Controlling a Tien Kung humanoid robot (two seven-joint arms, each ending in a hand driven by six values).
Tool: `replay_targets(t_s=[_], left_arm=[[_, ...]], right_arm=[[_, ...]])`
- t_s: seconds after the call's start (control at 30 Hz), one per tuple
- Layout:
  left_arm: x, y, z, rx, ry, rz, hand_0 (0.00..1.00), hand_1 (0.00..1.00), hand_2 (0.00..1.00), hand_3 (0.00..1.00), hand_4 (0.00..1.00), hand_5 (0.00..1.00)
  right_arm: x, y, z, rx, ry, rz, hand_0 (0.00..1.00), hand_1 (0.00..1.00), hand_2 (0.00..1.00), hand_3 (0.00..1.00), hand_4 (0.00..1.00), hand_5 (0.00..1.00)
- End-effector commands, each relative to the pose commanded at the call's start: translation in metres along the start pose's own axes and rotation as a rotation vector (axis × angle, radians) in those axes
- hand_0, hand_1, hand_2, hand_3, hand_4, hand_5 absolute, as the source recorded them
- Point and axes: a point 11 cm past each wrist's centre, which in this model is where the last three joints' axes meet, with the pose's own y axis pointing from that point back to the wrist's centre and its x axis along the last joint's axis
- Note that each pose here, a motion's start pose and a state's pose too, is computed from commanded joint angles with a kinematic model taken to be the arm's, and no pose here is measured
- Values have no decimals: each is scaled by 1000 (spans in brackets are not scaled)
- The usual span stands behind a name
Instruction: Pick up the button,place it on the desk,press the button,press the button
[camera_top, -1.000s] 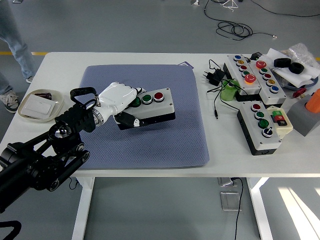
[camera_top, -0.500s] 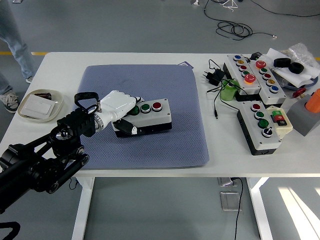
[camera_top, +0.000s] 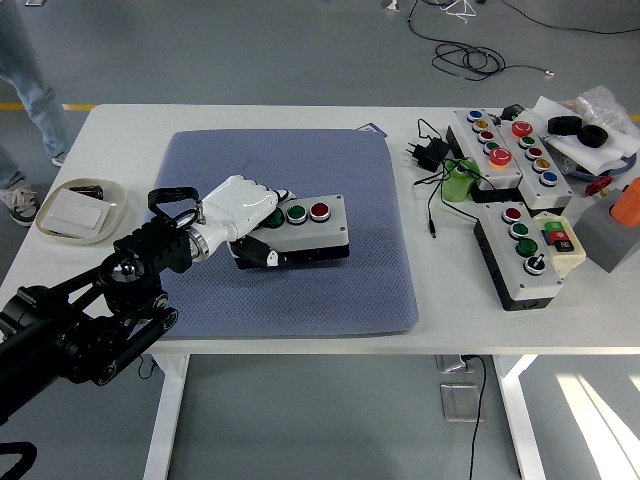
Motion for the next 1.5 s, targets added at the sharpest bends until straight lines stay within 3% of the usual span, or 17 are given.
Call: replay_targets(t_s=[0.03, 0.07, 0.27, 0.3, 0.47, 0.5, 1.0, 1.27, 1.3, 1.47, 1.5], left_arm=[[0, 0, 0, 0, 0, -2, 440, 538, 541, 520, 717, 2], [-1, 0, 0, 2, 0, -6, 460, 570, 597, 579, 775, 116], [-9, 0, -2, 25, 3, -65, 460, 570, 597, 579, 775, 116], [-10, 0, -2, 26, 3, -68, 639, 638, 650, 648, 826, 213], [-13, 0, -1, 32, 6, -103, 639, 638, 650, 648, 826, 213], [-13, 0, -1, 33, 7, -104, 727, 698, 693, 693, 844, 252], [-7, -1, -3, 34, 15, -80, 756, 715, 706, 711, 835, 234], [-9, 0, -4, 42, 22, -110, 763, 724, 731, 735, 847, 249], [-10, 0, -5, 43, 23, -114, 782, 783, 765, 763, 852, 257], [-11, 2, -6, 52, 28, -127, 782, 783, 765, 763, 852, 257], [-11, 2, -6, 54, 29, -130, 802, 822, 784, 791, 865, 280]], right_arm=[[0, 0, 0, 0, 0, 0, 787, 797, 817, 751, 412, 479], [0, 0, 0, 0, 0, 0, 787, 797, 817, 751, 412, 479], [1, 0, 1, -1, 3, 1, 787, 797, 817, 751, 412, 479], [1, 0, 1, -1, 2, 2, 787, 797, 817, 751, 412, 479], [1, 0, 1, -2, 1, 2, 787, 797, 817, 751, 412, 479], [1, 0, 1, -2, 1, 2, 787, 797, 817, 751, 412, 479], [1, 0, -2, 4, 1, 3, 787, 797, 817, 751, 412, 479], [1, 0, -2, 4, 0, 2, 787, 797, 817, 751, 412, 479], [1, 0, -2, 4, 1, 3, 787, 797, 817, 751, 412, 479], [1, 0, -2, 3, 2, 3, 787, 797, 817, 751, 412, 479], [1, 0, -2, 4, 2, 3, 787, 797, 817, 751, 412, 479]])
